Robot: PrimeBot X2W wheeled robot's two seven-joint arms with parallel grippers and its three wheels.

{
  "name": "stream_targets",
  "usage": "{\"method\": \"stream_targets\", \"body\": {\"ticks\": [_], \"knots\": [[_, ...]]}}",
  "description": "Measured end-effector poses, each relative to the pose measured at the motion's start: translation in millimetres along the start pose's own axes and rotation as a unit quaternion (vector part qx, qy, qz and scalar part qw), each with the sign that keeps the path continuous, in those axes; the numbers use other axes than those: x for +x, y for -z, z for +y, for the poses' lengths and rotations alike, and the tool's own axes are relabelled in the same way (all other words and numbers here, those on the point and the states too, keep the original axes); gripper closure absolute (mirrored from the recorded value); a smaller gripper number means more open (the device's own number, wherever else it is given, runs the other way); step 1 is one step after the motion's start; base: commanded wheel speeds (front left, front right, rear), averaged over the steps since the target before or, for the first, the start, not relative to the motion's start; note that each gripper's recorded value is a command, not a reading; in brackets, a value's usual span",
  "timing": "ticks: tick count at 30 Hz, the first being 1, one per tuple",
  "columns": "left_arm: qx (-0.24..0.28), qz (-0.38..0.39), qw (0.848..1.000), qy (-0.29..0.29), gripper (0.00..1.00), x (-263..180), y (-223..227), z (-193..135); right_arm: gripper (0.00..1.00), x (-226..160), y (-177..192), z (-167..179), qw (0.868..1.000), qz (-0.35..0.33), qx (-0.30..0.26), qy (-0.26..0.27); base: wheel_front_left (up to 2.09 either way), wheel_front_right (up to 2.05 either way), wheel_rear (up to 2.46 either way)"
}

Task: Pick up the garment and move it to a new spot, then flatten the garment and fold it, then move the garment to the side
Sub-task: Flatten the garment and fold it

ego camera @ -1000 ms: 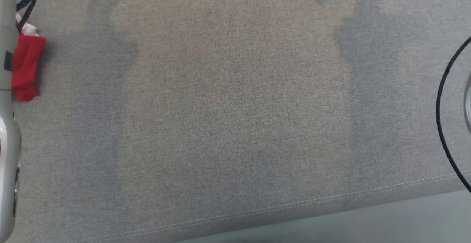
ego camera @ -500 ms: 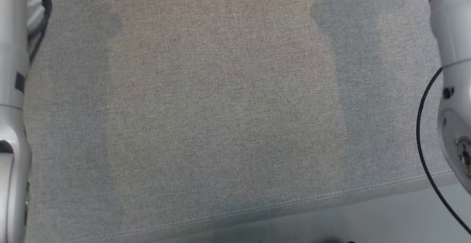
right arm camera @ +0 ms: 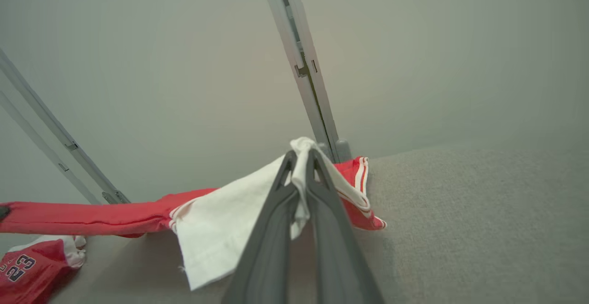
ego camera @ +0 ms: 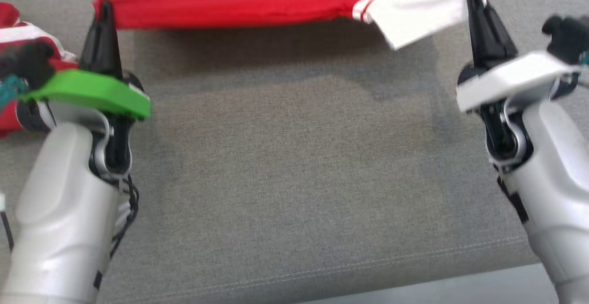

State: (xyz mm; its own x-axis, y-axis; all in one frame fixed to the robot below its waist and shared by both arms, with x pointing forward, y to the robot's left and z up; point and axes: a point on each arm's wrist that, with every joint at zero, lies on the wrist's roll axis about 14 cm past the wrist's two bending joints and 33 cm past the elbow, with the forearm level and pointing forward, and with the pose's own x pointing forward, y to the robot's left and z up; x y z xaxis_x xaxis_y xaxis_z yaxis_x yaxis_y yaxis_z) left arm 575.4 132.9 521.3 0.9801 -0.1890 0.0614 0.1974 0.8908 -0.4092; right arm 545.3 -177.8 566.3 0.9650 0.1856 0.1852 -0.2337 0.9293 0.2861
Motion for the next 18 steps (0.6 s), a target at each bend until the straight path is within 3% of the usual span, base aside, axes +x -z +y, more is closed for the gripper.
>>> {"method": "stream_targets", "body": {"ticks": [10,18], "knots": [[-0.016,0.061,0.996,-0.061,1.00,-126.6,50.4,12.6,1.00,-126.3,35.4,-8.8,0.993,0.050,0.076,0.072,0.00,0.00,0.00],[-0.031,0.092,0.991,-0.090,1.00,-194.9,72.1,9.0,1.00,-191.3,44.6,-1.5,0.985,0.091,0.103,0.107,0.00,0.00,0.00]]}}
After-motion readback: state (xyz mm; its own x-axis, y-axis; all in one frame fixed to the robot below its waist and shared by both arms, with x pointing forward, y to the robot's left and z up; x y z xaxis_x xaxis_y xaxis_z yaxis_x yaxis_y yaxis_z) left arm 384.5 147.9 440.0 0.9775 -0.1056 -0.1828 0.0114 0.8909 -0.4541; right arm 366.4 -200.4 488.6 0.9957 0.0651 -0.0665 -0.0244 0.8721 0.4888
